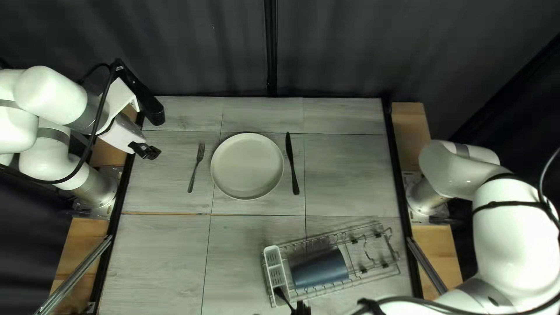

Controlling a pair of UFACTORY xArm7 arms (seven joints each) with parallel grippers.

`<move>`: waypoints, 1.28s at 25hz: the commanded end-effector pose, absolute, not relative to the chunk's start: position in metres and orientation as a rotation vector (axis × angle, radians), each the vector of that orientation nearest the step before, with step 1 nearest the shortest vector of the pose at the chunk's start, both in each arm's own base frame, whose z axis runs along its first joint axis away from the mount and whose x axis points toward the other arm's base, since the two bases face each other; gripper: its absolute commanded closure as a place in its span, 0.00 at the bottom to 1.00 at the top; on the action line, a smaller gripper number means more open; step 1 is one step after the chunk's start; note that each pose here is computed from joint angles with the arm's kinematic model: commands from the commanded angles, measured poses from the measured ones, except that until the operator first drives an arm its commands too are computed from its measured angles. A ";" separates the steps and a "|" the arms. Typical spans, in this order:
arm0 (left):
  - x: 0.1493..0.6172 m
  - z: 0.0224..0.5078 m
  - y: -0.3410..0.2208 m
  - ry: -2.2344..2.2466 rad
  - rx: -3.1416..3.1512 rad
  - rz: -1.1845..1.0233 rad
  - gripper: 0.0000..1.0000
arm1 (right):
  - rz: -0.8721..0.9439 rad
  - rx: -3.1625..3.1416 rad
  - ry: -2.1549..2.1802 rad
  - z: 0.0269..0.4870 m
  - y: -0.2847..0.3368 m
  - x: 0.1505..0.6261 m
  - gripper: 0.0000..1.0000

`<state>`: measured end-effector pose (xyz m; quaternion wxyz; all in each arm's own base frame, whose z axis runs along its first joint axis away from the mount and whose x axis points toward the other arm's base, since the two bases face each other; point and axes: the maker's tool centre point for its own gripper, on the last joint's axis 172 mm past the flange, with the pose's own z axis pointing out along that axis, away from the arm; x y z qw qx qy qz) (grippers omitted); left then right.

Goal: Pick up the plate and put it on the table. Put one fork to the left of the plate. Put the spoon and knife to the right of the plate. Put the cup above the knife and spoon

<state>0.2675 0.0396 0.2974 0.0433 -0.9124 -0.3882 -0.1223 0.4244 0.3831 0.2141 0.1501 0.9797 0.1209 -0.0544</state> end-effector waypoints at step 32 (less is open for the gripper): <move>0.267 0.297 0.040 -1.187 -2.790 -0.374 0.00 | -0.060 2.671 0.611 0.252 0.340 0.414 1.00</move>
